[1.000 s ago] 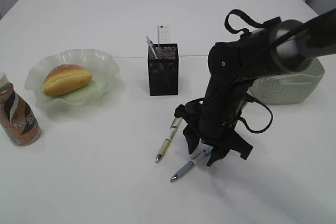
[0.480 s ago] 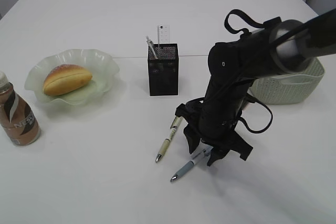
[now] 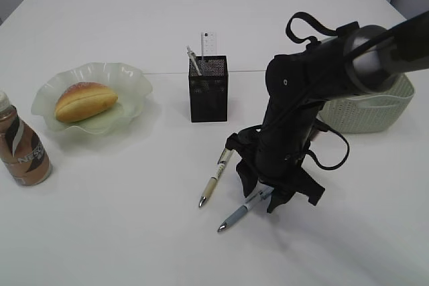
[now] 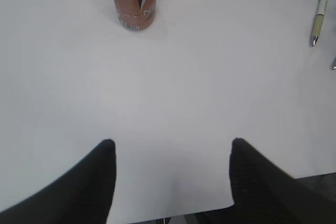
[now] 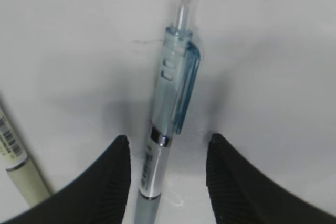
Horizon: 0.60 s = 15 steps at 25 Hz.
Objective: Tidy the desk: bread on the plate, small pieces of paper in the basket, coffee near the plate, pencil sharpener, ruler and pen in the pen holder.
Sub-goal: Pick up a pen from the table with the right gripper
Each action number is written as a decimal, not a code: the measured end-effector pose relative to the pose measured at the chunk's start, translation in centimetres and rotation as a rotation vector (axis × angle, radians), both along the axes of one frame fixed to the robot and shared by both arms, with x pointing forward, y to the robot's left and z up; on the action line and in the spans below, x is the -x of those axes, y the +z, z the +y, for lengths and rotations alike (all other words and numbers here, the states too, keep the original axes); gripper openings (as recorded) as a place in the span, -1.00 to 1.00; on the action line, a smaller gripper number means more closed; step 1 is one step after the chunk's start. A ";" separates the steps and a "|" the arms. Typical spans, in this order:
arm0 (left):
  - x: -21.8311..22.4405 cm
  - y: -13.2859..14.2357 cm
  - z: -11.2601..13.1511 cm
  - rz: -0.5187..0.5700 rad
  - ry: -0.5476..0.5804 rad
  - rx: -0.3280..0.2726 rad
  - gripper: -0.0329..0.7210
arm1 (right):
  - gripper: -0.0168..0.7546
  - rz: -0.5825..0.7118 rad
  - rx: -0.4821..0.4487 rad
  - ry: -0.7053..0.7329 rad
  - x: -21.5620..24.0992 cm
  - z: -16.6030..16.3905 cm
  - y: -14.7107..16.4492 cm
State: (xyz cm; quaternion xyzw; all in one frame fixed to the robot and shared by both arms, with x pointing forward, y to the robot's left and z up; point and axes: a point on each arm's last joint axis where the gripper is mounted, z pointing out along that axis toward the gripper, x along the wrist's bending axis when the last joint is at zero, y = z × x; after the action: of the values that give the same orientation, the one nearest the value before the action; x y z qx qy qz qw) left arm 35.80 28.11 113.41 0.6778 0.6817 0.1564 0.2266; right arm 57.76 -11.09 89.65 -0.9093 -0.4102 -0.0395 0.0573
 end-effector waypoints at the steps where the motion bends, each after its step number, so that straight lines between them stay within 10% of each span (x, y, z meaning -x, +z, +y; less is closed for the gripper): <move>1: 0.0 0.0 0.0 0.000 0.000 0.000 0.38 | 0.03 0.003 0.003 0.000 0.0 0.0 0.0; 15: 0.0 0.0 0.0 0.000 0.000 0.000 0.38 | 0.03 0.004 0.023 -0.003 0.0 -0.2 0.0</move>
State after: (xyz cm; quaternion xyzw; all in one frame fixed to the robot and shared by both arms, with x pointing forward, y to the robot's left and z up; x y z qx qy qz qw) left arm 35.80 28.11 113.41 0.6778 0.6817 0.1564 0.2266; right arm 57.72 -11.30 89.62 -0.9107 -0.4090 -0.0332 0.0477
